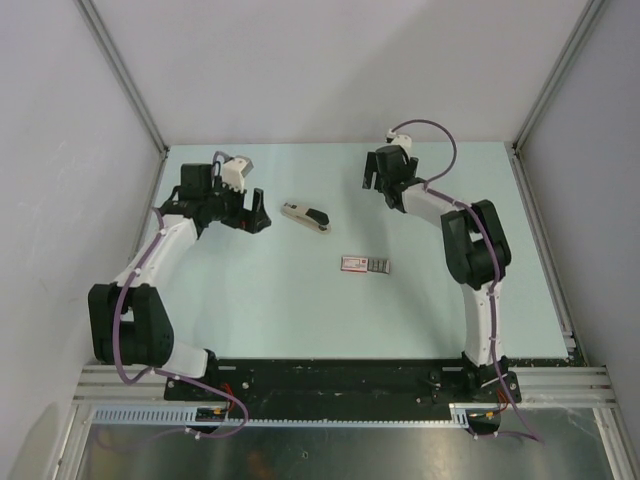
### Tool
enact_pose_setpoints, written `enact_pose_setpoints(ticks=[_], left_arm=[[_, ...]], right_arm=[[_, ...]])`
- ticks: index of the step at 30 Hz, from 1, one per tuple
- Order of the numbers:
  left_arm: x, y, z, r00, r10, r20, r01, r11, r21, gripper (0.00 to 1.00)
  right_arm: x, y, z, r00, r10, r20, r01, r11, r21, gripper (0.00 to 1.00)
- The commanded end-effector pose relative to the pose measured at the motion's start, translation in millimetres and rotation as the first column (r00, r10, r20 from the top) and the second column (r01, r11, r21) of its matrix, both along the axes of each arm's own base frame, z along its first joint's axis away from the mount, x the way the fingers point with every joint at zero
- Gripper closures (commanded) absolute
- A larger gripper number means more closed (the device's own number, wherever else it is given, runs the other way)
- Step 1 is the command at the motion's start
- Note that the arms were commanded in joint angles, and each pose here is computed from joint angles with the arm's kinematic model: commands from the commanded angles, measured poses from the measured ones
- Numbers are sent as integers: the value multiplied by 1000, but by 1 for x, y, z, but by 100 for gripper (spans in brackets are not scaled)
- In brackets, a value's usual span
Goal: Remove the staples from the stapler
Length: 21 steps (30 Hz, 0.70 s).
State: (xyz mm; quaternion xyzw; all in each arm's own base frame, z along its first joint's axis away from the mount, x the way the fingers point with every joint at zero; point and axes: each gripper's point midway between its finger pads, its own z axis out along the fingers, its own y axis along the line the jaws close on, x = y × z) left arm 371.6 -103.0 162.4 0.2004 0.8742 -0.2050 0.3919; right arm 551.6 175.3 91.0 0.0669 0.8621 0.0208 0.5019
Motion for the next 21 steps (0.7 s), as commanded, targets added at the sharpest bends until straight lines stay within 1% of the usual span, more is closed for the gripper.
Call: enact_pose_setpoints(ticks=[1, 7, 12, 17, 19, 21], left_arm=[[7, -7, 20, 998, -40, 57, 41, 999, -15, 1], [1, -4, 16, 998, -30, 53, 31, 1000, -2, 0], [-5, -3, 11, 999, -29, 43, 29, 1000, 2, 0], [-9, -2, 10, 999, -25, 45, 25, 1000, 5, 1], [-12, -2, 9, 999, -23, 43, 23, 1000, 6, 1], [-15, -1, 6, 999, -21, 37, 21, 1000, 8, 1]], right_arm=[[29, 2, 1, 1000, 7, -19, -7, 1000, 1, 12], [51, 2, -9, 999, 21, -40, -21, 1000, 9, 23], [56, -1, -16, 998, 30, -52, -30, 1000, 7, 33], [56, -2, -20, 998, 38, -58, -38, 999, -5, 45], [57, -2, -20, 997, 49, -57, -49, 999, -8, 52], [58, -1, -19, 997, 59, -48, -59, 998, -11, 57]])
